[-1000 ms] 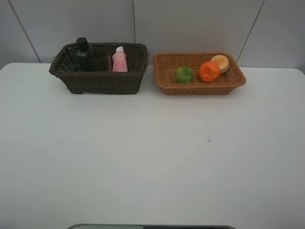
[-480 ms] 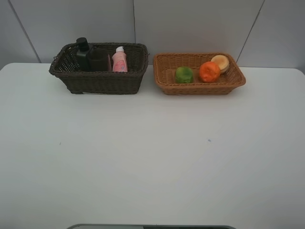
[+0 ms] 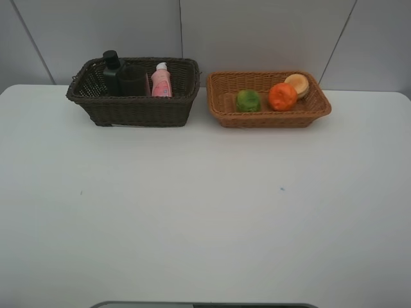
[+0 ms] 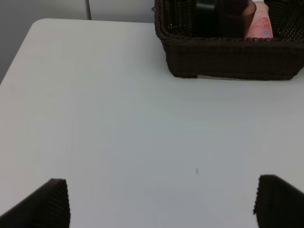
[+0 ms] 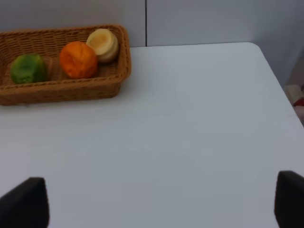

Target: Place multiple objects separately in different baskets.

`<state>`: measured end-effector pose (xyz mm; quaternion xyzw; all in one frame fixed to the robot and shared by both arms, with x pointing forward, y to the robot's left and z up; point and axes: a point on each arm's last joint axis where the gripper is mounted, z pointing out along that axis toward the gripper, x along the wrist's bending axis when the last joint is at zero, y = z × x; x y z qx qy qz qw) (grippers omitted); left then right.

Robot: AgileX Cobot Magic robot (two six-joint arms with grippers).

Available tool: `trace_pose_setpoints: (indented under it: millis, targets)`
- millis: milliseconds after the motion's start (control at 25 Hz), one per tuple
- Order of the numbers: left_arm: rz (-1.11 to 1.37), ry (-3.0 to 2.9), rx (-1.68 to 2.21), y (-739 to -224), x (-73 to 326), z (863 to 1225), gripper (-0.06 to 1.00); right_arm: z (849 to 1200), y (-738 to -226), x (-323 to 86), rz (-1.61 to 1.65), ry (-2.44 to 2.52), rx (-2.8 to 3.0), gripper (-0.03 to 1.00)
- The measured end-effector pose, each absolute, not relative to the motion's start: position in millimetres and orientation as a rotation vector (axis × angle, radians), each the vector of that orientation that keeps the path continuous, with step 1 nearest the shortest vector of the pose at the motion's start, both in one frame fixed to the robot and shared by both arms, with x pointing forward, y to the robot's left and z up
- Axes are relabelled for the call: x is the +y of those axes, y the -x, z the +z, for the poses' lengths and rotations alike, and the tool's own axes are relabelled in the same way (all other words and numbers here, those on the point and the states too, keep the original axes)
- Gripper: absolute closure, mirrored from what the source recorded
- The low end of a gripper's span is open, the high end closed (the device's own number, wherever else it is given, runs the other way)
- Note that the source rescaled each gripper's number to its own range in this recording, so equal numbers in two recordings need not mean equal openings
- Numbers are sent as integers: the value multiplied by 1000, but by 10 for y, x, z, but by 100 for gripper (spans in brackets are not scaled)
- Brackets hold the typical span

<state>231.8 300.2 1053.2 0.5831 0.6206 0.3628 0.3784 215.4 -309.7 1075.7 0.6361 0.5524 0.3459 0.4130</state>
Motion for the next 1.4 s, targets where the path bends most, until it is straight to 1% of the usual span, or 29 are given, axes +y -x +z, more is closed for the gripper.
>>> trace_pose_setpoints:
  millis: [600,800,920,1120,1400]
  targets:
    - [927,-1490,1586,-2318,3002,10532,-5,10760,-2151,-3101,841,-1609,1360,-3]
    - [927,-1490,1586,-2318,3002,10532,-5,10778,-2216,-3098,886,-1551,1324,-3]
    - [927,-1490,1586,-2318,3002,10532,-5,10695,-2277,-3092,881,-1561,1336,-3]
    - [927,-1490,1586,-2318,3002,10532,-5,10687,-2278,-3090,863,-1578,1315,-3]
    - [927,-1490,1586,-2318,3002,10532,-5,10588,-2296,-3087,802,-1638,1323,-3]
